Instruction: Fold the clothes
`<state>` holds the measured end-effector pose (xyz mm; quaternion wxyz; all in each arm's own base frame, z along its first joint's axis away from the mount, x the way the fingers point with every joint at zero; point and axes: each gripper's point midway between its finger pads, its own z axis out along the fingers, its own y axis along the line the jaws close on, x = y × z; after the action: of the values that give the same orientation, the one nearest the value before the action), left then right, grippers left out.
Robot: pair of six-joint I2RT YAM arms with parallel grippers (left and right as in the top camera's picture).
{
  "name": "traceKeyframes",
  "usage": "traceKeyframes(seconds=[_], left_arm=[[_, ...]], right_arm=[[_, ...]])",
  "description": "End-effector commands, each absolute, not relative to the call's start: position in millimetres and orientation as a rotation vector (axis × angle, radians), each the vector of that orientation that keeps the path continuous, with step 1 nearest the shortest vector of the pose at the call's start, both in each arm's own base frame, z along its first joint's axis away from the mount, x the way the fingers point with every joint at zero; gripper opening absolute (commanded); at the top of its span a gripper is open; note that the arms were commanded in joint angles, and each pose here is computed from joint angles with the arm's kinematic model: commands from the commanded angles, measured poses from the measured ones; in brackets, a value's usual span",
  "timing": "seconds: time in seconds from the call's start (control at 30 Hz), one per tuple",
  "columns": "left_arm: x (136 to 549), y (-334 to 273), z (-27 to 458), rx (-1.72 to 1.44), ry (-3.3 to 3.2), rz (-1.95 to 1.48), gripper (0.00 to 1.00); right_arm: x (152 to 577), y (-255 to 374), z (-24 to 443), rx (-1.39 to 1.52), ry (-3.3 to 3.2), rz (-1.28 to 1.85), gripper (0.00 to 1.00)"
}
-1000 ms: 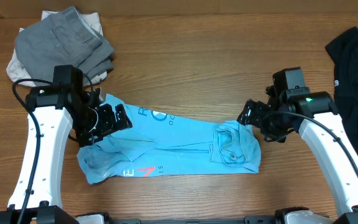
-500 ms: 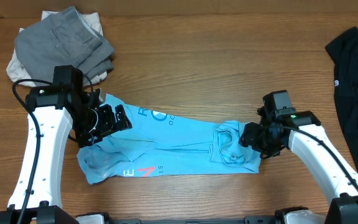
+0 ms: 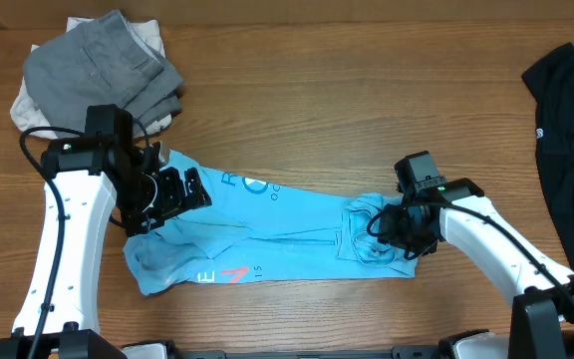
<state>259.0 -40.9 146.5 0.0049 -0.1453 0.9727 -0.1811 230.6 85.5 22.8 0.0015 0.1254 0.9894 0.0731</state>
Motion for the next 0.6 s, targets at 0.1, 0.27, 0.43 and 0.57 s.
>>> traceKeyframes(seconds=[0.1,0.27,0.43,0.57], left_arm=[[260.0,-41.9,149.8,-0.408,3.036,-0.56,1.0],[260.0,-41.9,149.8,-0.408,3.036,-0.56,1.0],[260.1,-41.9,149.8,-0.408,3.036,-0.56,1.0],[260.8,-41.9,149.9,-0.408,3.033,-0.56,1.0]], right_arm=[[232.4,80.2,20.7,0.447,3.086,0.18,0.36],[232.8,80.3,20.9,0.469,3.083,0.181,0.22],[231.9,80.3,21.1,0.469,3.087,0.18,0.21],[230.3,82.7,21.1,0.452,3.093,0.178,0.21]])
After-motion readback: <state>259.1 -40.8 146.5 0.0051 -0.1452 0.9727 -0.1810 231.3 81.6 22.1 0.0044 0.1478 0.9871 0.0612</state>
